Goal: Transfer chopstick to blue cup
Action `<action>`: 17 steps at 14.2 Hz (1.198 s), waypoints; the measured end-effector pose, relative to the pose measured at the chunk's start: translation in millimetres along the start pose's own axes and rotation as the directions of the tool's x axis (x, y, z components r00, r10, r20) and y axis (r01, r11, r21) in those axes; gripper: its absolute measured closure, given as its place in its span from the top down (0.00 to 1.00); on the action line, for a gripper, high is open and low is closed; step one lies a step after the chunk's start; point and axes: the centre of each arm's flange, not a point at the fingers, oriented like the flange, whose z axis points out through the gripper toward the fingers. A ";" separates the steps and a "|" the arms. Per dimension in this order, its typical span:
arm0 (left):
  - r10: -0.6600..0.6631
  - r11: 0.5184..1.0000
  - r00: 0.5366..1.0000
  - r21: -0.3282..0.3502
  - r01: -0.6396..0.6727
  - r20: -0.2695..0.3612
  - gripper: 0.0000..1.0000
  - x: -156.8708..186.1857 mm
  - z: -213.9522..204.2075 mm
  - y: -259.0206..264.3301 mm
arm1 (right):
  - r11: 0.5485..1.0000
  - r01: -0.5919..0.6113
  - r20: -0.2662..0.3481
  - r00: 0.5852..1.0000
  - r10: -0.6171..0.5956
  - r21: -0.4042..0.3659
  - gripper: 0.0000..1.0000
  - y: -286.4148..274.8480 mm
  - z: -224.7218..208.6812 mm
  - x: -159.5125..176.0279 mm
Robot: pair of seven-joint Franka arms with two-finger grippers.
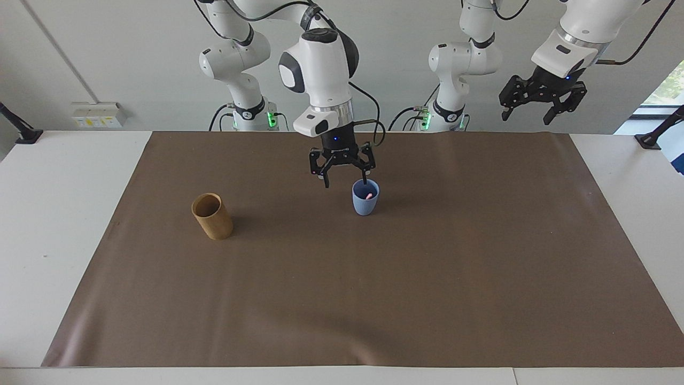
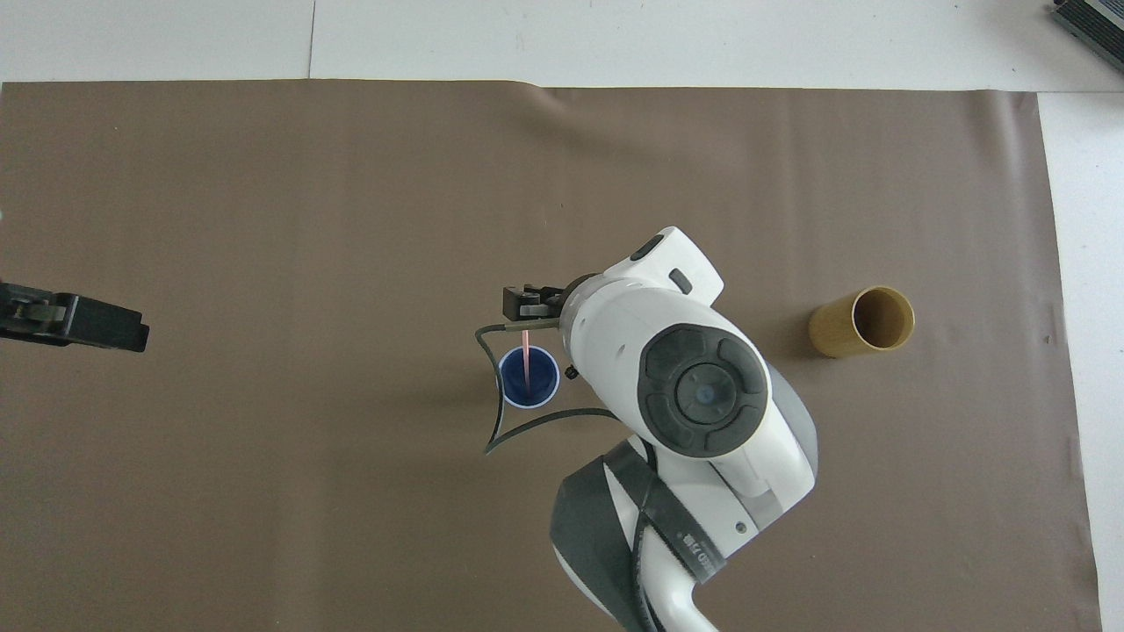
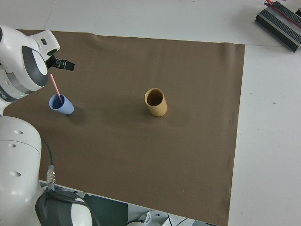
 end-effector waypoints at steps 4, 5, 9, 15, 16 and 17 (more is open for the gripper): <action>0.000 1.000 1.000 0.000 0.000 0.000 1.00 0.0 0.0 0.0 | 0.998 -0.017 0.027 0.999 0.019 -0.061 1.00 55.4 -54.1 33.1; 0.000 1.000 1.000 0.000 0.000 0.000 1.00 0.0 0.0 0.0 | 0.997 -0.017 0.040 0.999 0.020 -0.077 1.00 69.9 -65.3 38.4; 0.000 1.000 1.000 0.000 0.000 0.000 1.00 0.0 0.0 0.0 | 0.991 0.028 0.102 0.995 -0.014 -0.131 1.00 124.2 -103.2 59.6; 0.000 1.000 1.000 0.000 0.000 0.000 1.00 0.0 0.0 0.0 | 0.985 0.032 0.187 0.982 0.000 -0.168 1.00 202.1 -138.7 73.0; 0.000 1.000 1.000 0.000 0.000 0.000 1.00 0.0 0.0 0.0 | 0.984 0.028 0.196 0.980 0.007 -0.174 1.00 218.4 -147.1 73.0; 0.000 1.000 1.000 0.000 0.000 0.000 1.00 0.0 0.0 0.0 | 0.984 0.017 0.201 0.979 0.020 -0.180 1.00 232.7 -154.7 72.7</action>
